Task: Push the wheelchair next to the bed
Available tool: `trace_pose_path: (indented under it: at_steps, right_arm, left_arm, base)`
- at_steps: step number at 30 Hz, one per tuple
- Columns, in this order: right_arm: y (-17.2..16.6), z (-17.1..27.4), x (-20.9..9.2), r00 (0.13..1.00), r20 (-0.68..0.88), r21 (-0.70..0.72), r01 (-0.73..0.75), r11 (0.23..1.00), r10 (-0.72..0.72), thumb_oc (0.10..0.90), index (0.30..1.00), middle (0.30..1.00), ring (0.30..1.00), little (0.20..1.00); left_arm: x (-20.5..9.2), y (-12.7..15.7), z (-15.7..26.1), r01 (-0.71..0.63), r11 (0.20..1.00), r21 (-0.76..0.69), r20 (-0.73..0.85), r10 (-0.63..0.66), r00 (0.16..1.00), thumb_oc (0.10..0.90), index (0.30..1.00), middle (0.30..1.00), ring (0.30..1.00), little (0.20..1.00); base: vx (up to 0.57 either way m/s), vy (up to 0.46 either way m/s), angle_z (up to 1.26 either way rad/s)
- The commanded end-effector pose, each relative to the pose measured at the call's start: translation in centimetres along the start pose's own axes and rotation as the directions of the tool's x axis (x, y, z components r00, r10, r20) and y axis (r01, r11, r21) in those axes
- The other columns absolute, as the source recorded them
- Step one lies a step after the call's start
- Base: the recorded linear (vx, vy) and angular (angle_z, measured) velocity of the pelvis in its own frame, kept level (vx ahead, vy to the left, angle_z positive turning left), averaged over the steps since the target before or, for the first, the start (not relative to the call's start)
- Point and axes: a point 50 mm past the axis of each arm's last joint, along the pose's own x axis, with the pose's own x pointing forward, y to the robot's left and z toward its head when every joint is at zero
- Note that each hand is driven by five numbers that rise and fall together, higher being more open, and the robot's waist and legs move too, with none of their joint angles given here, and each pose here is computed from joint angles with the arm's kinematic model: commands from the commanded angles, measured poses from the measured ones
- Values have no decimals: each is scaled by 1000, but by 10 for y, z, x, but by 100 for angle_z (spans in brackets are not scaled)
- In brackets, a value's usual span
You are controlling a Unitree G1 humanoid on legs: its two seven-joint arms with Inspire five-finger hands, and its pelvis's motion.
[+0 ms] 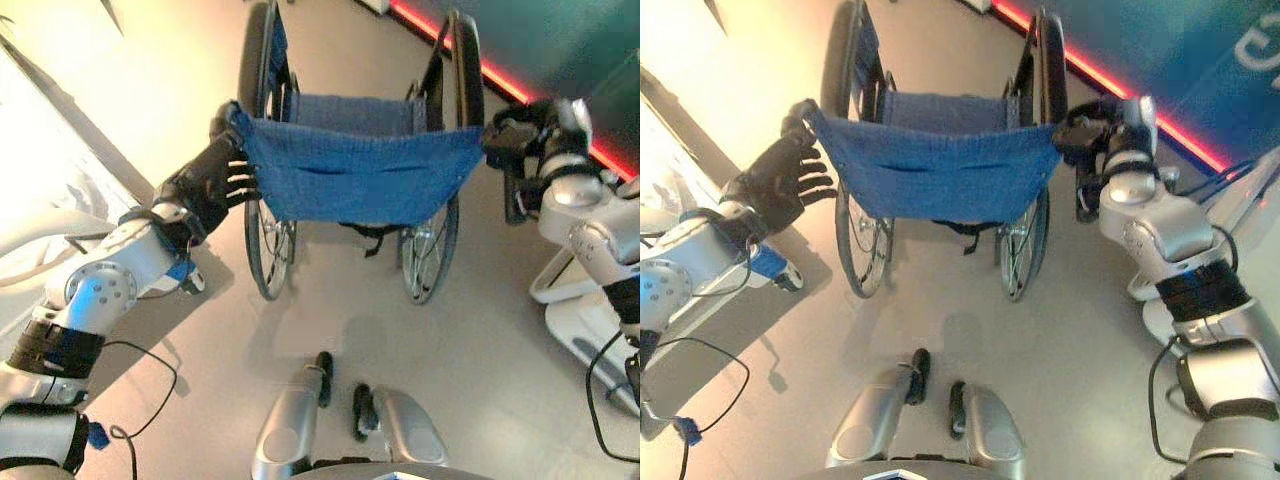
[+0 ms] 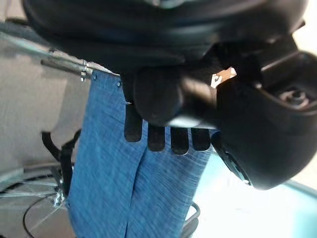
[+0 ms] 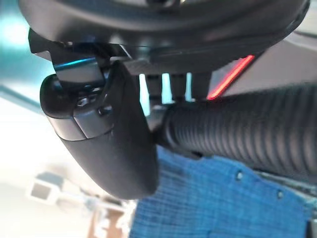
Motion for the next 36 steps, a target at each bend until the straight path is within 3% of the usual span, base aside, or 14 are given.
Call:
trace_pose_path:
  at_steps: [1,6,18,27,36]
  right_arm:
    - [57,21,-19,936,115,189,-350,918,333,400,300,300,300,300]
    - [46,23,-19,938,80,158,-345,925,336,400,300,300,300,300]
    - [56,26,-23,944,112,138,-325,936,311,400,300,300,300,300]
    - [73,-16,-24,928,35,148,-372,917,371,400,300,300,300,300]
    - [79,-25,-21,923,-5,163,-379,911,385,400,300,300,300,300]
  left_arm:
    - [-14,-37,60,161,986,-32,283,-146,948,400,300,300,300,300]
    - [-18,-28,40,183,981,-69,249,-160,955,400,300,300,300,300]
    - [-32,-21,33,211,977,-41,255,-194,947,400,300,300,300,300]
    - [-40,-13,6,193,981,-37,181,-183,966,400,300,300,300,300]
    - [-38,-10,4,239,971,6,96,-238,966,400,300,300,300,300]
  base:
    - [665,-302,53]
    - [467,-194,43]
    - [365,-126,2]
    - [664,6,-34]
    - [457,38,-1]
